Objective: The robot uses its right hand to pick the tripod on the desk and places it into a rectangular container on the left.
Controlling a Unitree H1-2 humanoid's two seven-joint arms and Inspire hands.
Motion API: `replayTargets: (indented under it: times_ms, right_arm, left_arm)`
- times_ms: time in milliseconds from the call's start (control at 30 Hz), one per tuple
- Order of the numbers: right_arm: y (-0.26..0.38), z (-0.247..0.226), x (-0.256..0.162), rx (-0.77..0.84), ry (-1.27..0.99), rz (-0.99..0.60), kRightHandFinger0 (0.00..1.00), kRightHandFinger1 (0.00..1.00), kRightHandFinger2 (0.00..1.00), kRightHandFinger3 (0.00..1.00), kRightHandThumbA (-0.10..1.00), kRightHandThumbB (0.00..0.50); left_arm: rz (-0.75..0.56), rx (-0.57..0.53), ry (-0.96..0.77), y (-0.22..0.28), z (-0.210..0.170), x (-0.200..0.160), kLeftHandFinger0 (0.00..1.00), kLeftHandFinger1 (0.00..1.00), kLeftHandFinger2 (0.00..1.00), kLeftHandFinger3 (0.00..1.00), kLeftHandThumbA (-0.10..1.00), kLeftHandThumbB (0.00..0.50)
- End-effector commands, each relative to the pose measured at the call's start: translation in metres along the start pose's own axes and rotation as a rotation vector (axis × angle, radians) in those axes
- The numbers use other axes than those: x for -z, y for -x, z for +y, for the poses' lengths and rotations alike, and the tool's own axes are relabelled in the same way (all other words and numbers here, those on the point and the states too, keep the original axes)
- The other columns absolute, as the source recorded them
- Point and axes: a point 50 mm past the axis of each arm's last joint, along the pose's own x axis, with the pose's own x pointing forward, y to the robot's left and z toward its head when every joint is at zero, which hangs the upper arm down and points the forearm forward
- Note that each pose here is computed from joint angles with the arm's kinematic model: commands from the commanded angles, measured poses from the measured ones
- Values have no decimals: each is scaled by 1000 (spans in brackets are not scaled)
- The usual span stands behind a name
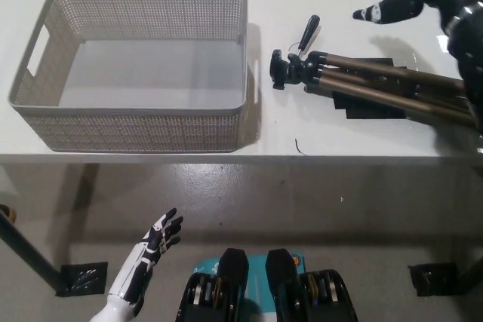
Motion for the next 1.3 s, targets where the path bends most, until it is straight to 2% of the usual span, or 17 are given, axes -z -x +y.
replayTargets:
  times_ms: [0,100,167,200,267,467,700,800,867,967,1033,1067,1167,1200,1267]
  right_arm:
    - [-72,-51,-23,-102,-25,240,1000,1000,1000,1000,1000,470]
    - [-73,-23,-5,-180,-68,312,1000,1000,1000,1000,1000,500]
    - [-71,-12,4,-197,-68,339,1000,1000,1000,1000,1000,500]
    - [-67,-2,14,-211,-86,339,1000,1000,1000,1000,1000,468]
    - [-62,14,26,-254,-109,390,1000,1000,1000,1000,1000,500]
    - [-47,47,51,-412,-114,433,1000,1000,1000,1000,1000,500]
    - [-44,46,54,-486,-203,448,1000,1000,1000,1000,1000,500]
    - [-43,43,56,-509,-190,441,1000,1000,1000,1000,1000,476]
    - [-42,45,59,-504,-192,489,1000,1000,1000,1000,1000,498]
    - [-41,47,60,-495,-159,522,1000,1000,1000,1000,1000,500]
    - [-45,41,54,-492,-158,458,1000,1000,1000,1000,1000,500]
    - [-47,36,51,-490,-180,426,1000,1000,1000,1000,1000,485]
    - [-52,20,42,-466,-184,394,1000,1000,1000,1000,1000,500]
    - [-57,8,34,-443,-145,347,1000,1000,1000,1000,1000,448]
    - [-60,0,29,-425,-144,325,1000,1000,1000,1000,1000,441]
  left_arm:
    - [-131,-5,-19,-15,10,-22,1000,1000,1000,1000,1000,500]
    - [-134,-3,-22,-15,10,-21,1000,1000,1000,1000,1000,500]
    - [-131,-4,-24,-15,10,-21,1000,1000,1000,1000,1000,500]
    - [-129,-3,-25,-15,9,-21,1000,1000,1000,1000,1000,500]
    - [-130,-3,-21,-15,8,-21,1000,1000,1000,1000,1000,500]
    - [-130,0,-21,-14,11,-21,1000,1000,1000,1000,1000,500]
    - [-136,5,-30,-16,12,-23,1000,1000,1000,1000,1000,500]
    - [-133,11,-26,-15,11,-22,1000,1000,1000,1000,1000,500]
    - [-131,13,-26,-15,10,-21,1000,1000,1000,1000,1000,500]
    - [-133,13,-23,-15,9,-21,1000,1000,1000,1000,1000,500]
    - [-135,8,-29,-16,11,-23,1000,1000,1000,1000,1000,500]
    - [-134,11,-33,-17,12,-24,1000,1000,1000,1000,1000,500]
    - [-131,16,-35,-19,12,-24,1000,1000,1000,1000,1000,500]
    - [-128,17,-32,-19,12,-24,1000,1000,1000,1000,1000,500]
    - [-126,17,-31,-18,12,-23,1000,1000,1000,1000,1000,500]
